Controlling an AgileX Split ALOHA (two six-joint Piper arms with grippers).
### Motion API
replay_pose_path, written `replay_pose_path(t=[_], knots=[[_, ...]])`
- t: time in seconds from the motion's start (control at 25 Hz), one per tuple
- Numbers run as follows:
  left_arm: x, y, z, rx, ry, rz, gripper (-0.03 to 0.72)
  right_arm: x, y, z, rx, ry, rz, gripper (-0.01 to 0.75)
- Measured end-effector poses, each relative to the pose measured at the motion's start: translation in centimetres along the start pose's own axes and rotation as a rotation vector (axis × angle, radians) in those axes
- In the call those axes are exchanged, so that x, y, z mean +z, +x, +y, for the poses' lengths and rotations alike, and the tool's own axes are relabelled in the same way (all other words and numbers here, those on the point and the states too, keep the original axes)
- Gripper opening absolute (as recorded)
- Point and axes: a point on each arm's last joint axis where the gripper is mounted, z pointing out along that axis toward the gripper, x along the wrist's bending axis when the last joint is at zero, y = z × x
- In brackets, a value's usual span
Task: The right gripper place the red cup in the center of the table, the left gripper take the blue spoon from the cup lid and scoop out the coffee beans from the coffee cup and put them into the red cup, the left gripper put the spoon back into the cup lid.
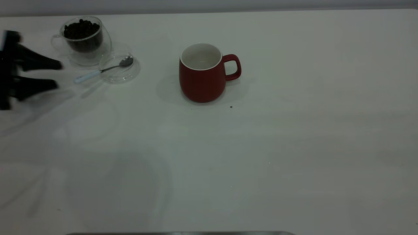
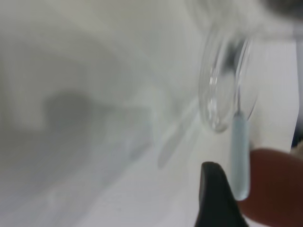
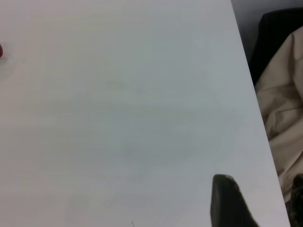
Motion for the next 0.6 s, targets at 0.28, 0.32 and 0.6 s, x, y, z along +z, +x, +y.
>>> replay_pose_path(t=[0.28, 0.32, 0.6], knots=[[-10.5, -7.9, 3.7, 0.088, -0.184, -0.260, 0.487, 0.0, 0.0, 0.0, 0.000, 0.000, 0.000, 0.347], [-11.9, -9.9, 3.7, 0.144, -0.204, -0.287, 0.487, 0.0, 0.0, 0.0, 0.000, 0.000, 0.000, 0.347], [-20.8, -23.7, -1.8, 0.614, -0.276, -0.019, 0.479, 0.0, 0.0, 0.0, 0.000, 0.000, 0.000, 0.347]])
